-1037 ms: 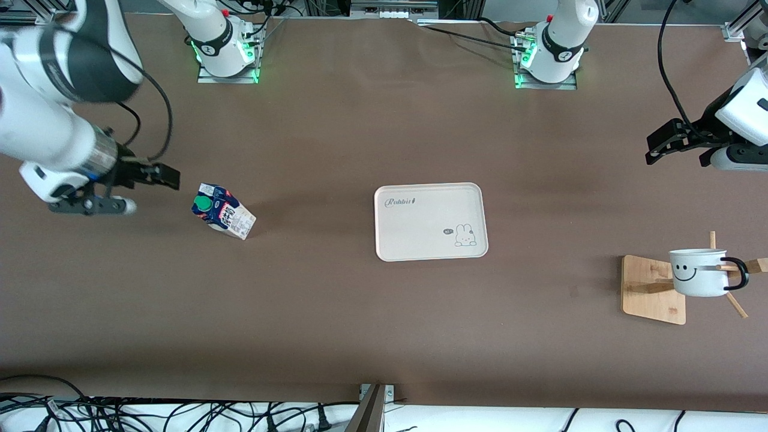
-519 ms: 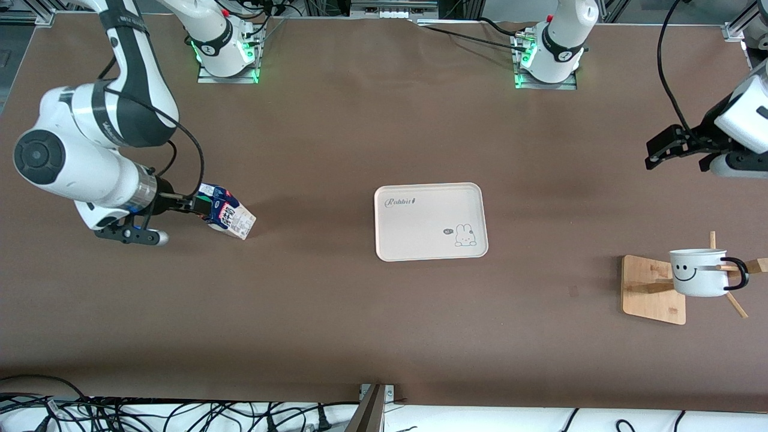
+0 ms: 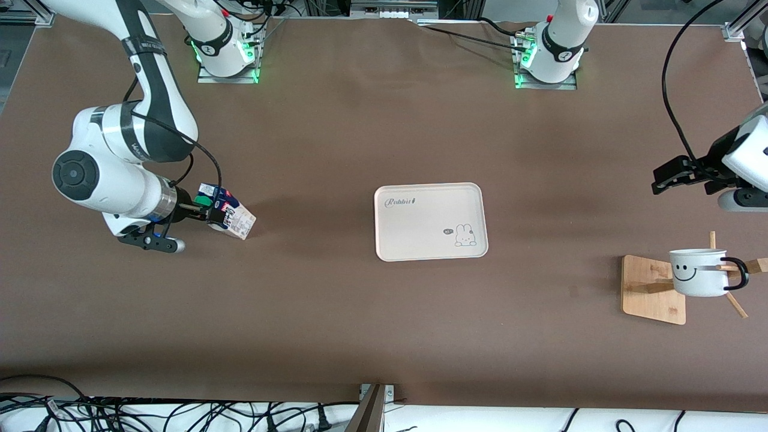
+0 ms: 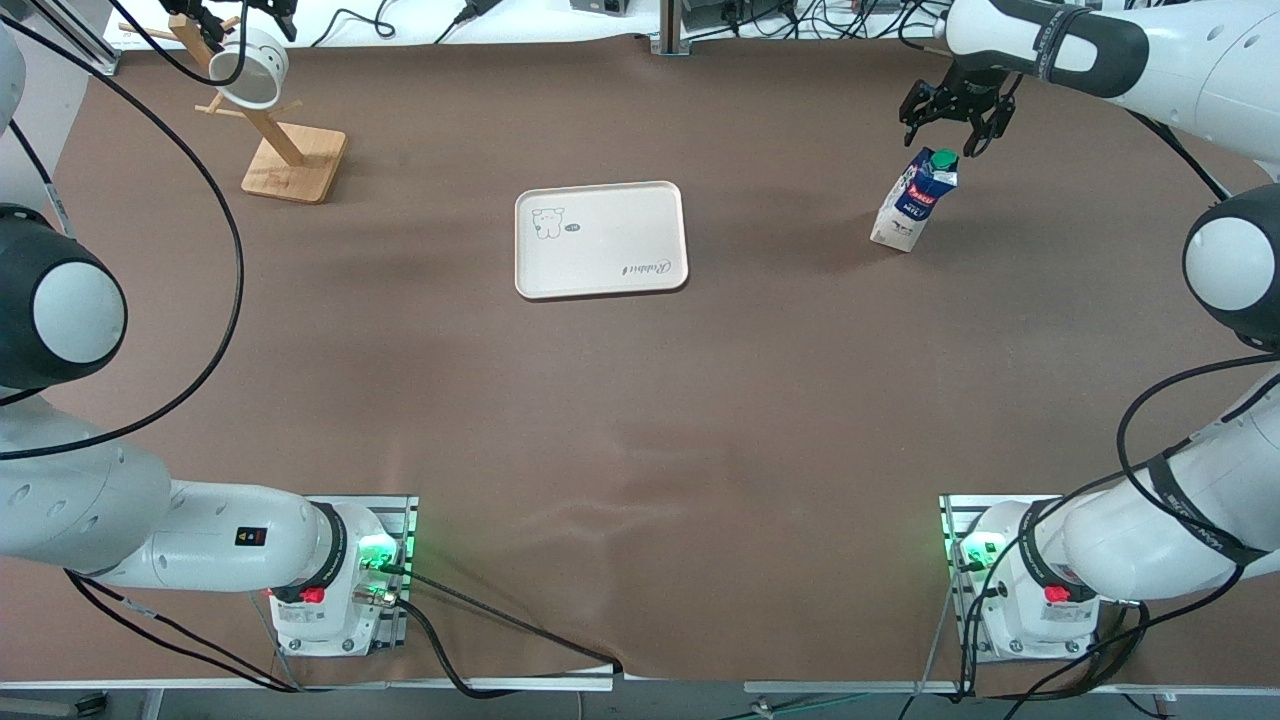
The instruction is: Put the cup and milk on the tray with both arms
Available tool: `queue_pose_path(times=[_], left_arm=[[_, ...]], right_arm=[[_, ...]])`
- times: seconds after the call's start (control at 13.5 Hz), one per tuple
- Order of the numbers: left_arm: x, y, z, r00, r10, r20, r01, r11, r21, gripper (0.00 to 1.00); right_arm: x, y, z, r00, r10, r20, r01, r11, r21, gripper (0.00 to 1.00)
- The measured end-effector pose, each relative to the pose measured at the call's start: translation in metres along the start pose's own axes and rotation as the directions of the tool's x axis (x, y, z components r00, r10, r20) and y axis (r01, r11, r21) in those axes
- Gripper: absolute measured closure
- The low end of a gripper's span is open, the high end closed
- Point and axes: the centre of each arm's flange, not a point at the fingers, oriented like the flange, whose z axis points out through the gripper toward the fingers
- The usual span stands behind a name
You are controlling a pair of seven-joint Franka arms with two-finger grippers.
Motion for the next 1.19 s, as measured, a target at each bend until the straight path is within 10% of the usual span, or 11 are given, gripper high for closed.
queue_pose_path(times=[0.52, 0.67, 0.81, 1.19], left_arm=[[0.007, -0.009, 0.015, 0.975, -0.212, -0.06, 0.211, 0.977, -0.013, 0.0], [0.003, -0.01, 0.025, 0.962, -0.237, -0.138, 0.234, 0.972, -0.034, 0.0], [-0.006, -0.01, 0.038, 0.924, -0.328, -0.197, 0.32, 0.945, -0.07, 0.0], [-0.028, -0.022, 0.076, 0.781, -0.522, -0.343, 0.481, 0.853, -0.203, 0.0]], right_arm=[[-0.011, 0.007, 0.024, 0.998, 0.036, 0.049, -0.035, 0.999, -0.02, 0.04], [-0.013, 0.008, 0.022, 0.998, 0.036, 0.048, -0.035, 0.999, -0.019, 0.3], [-0.014, 0.008, 0.02, 0.998, 0.036, 0.046, -0.036, 0.999, -0.017, 0.52], [-0.019, -0.012, -0.001, 0.999, 0.0, 0.035, 0.0, 1.0, -0.005, 0.58]])
